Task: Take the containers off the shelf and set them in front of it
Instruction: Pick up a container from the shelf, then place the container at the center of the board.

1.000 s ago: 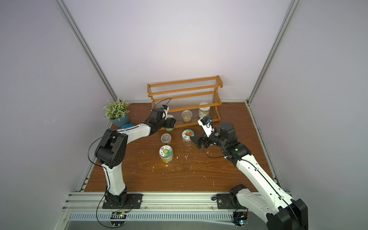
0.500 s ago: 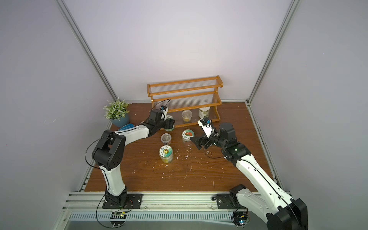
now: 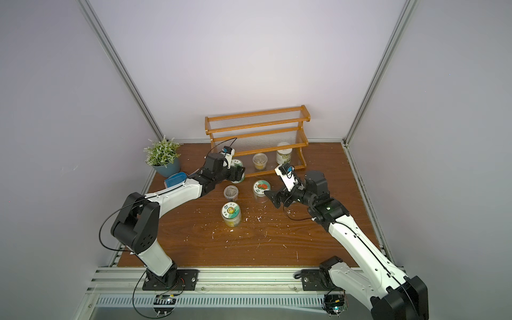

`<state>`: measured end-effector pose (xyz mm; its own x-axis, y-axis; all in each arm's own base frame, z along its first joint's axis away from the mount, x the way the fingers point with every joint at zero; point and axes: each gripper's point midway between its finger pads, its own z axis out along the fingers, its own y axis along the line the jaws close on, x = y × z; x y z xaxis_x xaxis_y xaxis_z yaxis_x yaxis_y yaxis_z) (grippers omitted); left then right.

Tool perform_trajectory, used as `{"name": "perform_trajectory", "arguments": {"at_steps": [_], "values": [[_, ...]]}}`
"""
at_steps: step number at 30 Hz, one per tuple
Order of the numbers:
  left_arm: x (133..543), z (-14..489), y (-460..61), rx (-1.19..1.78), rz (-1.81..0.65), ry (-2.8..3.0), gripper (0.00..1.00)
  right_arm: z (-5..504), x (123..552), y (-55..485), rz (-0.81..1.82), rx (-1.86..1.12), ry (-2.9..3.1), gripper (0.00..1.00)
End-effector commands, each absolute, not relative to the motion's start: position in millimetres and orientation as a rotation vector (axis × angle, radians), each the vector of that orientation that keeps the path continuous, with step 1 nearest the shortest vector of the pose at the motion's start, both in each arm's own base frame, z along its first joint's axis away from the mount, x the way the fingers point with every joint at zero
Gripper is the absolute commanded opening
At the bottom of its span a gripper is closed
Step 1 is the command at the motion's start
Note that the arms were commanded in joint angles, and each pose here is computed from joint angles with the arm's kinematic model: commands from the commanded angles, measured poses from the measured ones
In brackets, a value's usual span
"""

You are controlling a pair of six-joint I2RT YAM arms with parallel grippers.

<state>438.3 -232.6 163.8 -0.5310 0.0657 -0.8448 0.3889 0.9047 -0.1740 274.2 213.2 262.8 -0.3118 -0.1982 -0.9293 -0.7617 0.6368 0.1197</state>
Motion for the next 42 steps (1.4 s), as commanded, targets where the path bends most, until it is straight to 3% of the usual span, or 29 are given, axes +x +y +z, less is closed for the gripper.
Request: {"name": "perform_trajectory", "arguments": {"at_steps": [1, 11, 22, 33, 42], "values": [[421, 185, -238, 0.335, -0.463, 2.077, 0.82, 282, 269, 217, 0.733, -0.774, 1.776, 0.99], [357, 231, -263, 0.458, -0.586, 2.044, 0.83, 292, 248, 218, 0.805, -0.821, 1.808, 0.99], [284, 203, -334, 0.637, -0.725, 2.026, 0.82, 314, 218, 190, 0.783, -0.7, 1.897, 0.99], [258, 138, -370, 0.811, -0.756, 2.04, 0.82, 301, 223, 142, 0.596, -0.384, 1.991, 0.99], [260, 111, -385, 0.905, -0.745, 2.014, 0.83, 287, 230, 136, 0.549, -0.34, 2.008, 0.99]]}}
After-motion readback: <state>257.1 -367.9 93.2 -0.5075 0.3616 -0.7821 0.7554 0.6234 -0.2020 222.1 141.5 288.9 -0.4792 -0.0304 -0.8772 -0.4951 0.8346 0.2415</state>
